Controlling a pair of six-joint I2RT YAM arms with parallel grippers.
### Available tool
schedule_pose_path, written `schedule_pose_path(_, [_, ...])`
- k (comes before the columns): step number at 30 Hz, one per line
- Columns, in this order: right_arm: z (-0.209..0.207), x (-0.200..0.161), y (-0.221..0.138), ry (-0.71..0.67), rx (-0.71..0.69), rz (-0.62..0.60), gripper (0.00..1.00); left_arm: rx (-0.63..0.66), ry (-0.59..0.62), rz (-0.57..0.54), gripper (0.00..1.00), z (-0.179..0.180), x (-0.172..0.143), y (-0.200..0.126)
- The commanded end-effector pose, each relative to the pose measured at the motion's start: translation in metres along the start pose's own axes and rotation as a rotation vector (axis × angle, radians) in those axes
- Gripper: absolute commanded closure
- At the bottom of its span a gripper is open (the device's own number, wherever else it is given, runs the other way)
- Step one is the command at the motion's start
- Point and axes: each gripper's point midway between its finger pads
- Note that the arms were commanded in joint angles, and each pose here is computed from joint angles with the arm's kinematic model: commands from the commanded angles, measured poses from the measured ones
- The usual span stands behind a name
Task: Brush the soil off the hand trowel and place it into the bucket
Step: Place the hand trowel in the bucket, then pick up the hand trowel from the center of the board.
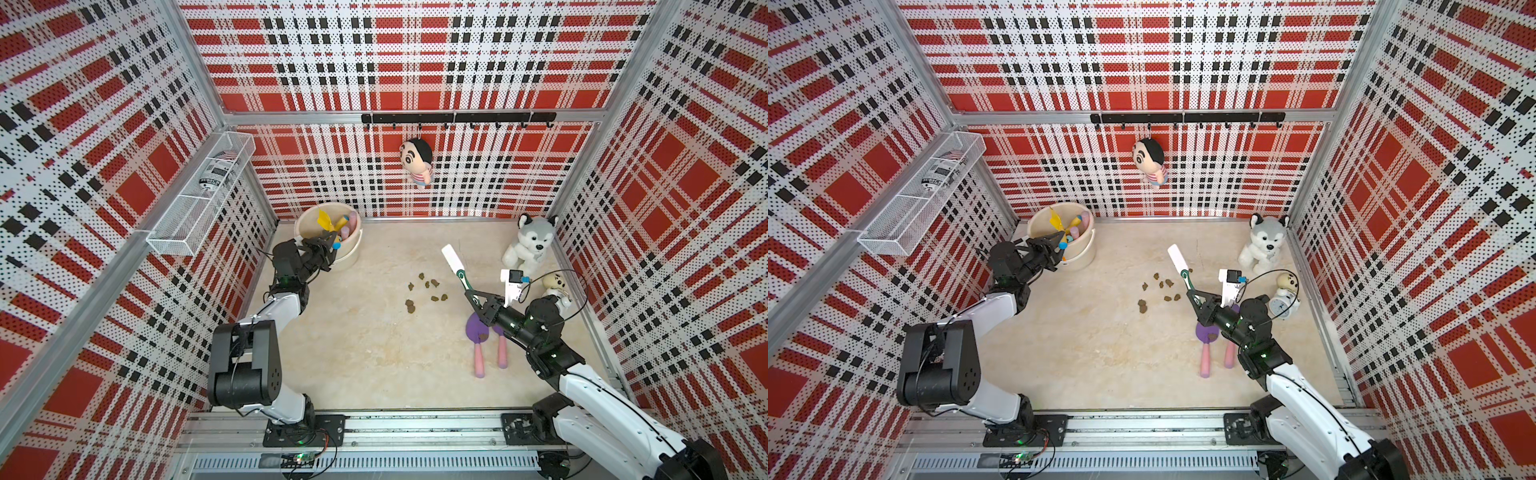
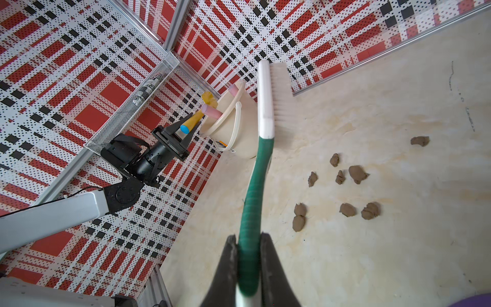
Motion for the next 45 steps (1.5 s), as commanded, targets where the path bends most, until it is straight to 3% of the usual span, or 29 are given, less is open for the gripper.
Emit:
schedule_pose_path(1, [0.005, 0.008, -0.002, -0.015, 0.009, -0.025, 1.00, 0.022, 0.037, -0.007, 0.87, -0.003, 0.006, -0.001])
schedule_pose_path(5, [0.006, 0.009, -0.002, -0.008, 0.013, -0.027, 1.00, 0.036, 0.038, -0.022, 0.49, -0.001, 0.013, -0.001])
schedule_pose_path(8, [0.007, 0.009, -0.002, -0.012, 0.014, -0.029, 1.00, 0.024, 0.053, -0.002, 0.28, -0.006, 0.013, 0.001])
schedule_pose_path(10, [0.007, 0.009, -0.002, -0.011, 0.014, -0.029, 1.00, 0.012, 0.077, 0.007, 0.22, -0.013, 0.010, 0.002])
schedule_pose_path(13, [0.008, 0.010, -0.002, -0.014, 0.016, -0.029, 1.00, -0.003, 0.129, -0.004, 0.02, -0.024, 0.008, -0.001])
schedule_pose_path(20, [0.008, 0.013, -0.002, -0.016, 0.009, -0.033, 1.00, 0.108, 0.463, -0.123, 0.00, -0.054, 0.000, -0.018])
schedule_pose_path(25, [0.006, 0.014, -0.001, -0.024, -0.005, -0.036, 1.00, 0.194, 0.716, -0.189, 0.03, -0.072, -0.039, -0.030])
schedule_pose_path(28, [-0.001, 0.017, -0.001, -0.035, -0.053, -0.045, 1.00, 0.223, 0.806, -0.153, 0.04, -0.066, -0.085, -0.031])
schedule_pose_path(31, [-0.017, 0.022, -0.001, -0.026, -0.154, -0.051, 1.00, 0.241, 0.856, -0.064, 0.04, -0.042, -0.151, -0.029])
schedule_pose_path(36, [-0.057, 0.028, -0.007, 0.000, -0.402, -0.042, 1.00, 0.277, 0.894, 0.113, 0.05, 0.022, -0.261, -0.027])
schedule_pose_path(45, [-0.096, 0.046, -0.040, 0.088, -0.572, -0.132, 1.00, 0.413, 1.071, 0.497, 0.05, 0.142, -0.426, -0.034])
Point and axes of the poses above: each gripper's point midway between its finger pads, its own y axis out along the fingers, its own z axis along the line the jaws close on, x = y × z, and after that the axes turned 2 degrees about -y, right-handed
